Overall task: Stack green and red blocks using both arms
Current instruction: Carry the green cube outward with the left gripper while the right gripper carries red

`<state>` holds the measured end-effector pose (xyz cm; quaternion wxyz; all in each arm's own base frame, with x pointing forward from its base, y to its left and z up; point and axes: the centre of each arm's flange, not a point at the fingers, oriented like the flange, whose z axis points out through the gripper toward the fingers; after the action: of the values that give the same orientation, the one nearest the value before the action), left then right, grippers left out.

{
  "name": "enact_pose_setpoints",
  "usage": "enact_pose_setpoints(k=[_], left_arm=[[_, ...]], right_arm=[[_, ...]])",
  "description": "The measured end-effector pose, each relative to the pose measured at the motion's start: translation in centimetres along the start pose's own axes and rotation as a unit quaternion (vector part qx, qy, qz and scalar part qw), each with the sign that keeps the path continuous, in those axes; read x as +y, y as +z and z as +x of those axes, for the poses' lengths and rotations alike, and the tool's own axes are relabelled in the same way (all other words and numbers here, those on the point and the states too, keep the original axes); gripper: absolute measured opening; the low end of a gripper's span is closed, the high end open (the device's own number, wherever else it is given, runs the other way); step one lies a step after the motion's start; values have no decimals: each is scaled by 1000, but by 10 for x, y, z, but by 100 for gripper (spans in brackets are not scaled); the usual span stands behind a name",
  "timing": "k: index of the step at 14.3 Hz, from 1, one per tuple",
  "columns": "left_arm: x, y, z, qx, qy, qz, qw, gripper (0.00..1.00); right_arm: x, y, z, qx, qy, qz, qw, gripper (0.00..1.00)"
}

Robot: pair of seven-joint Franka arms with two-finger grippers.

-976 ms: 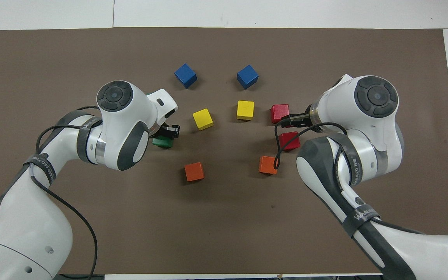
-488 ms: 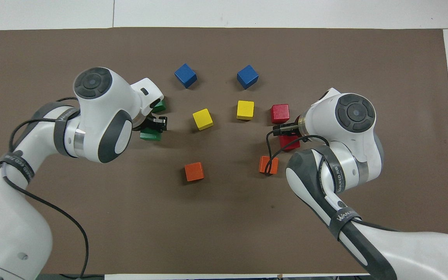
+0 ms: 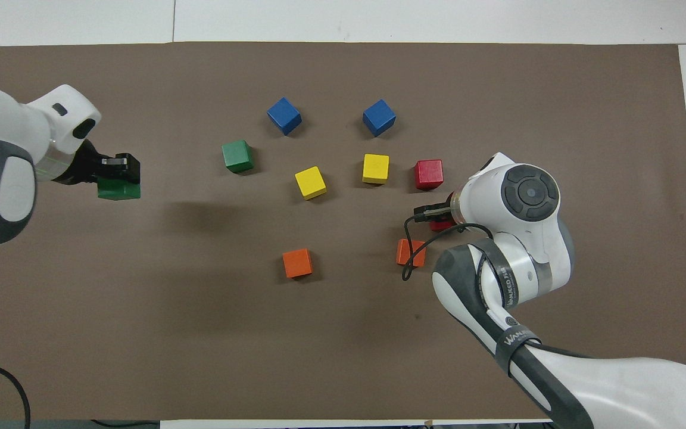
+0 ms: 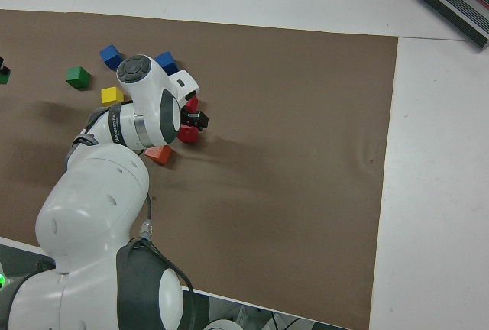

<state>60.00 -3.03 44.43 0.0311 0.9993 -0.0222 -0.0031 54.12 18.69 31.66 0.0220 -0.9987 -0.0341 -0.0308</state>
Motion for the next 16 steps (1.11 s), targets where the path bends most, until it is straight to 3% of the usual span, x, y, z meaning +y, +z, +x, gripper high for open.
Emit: enact_pose_setpoints(k=[2, 3, 6, 9, 11, 13, 16], left_arm=[[-53, 1, -4, -3, 19, 0, 1000, 56], [-78, 4, -8, -5, 28, -1, 1000, 56], [-124, 24, -21, 8, 45, 3, 999, 56], [-138, 54, -32, 22, 53, 8, 998, 56], [-141, 66, -37, 28, 52, 12, 998, 56], [-142, 75, -40, 33, 51, 14, 998, 56], [-143, 88, -42, 36, 50, 15, 998, 56]], right_arm=[[-4, 2, -2, 0, -4, 0, 1000, 100], [-6, 3, -4, -2, -6, 0, 1000, 93], [-8, 8, -8, -7, -9, -2, 1000, 58], [-1, 2, -1, -9, -2, -3, 1000, 56], [31, -29, 24, -20, 7, -9, 1000, 56], [99, -69, 53, -14, -5, -10, 1000, 56], [205, -82, 56, -9, -21, -14, 1000, 56]])
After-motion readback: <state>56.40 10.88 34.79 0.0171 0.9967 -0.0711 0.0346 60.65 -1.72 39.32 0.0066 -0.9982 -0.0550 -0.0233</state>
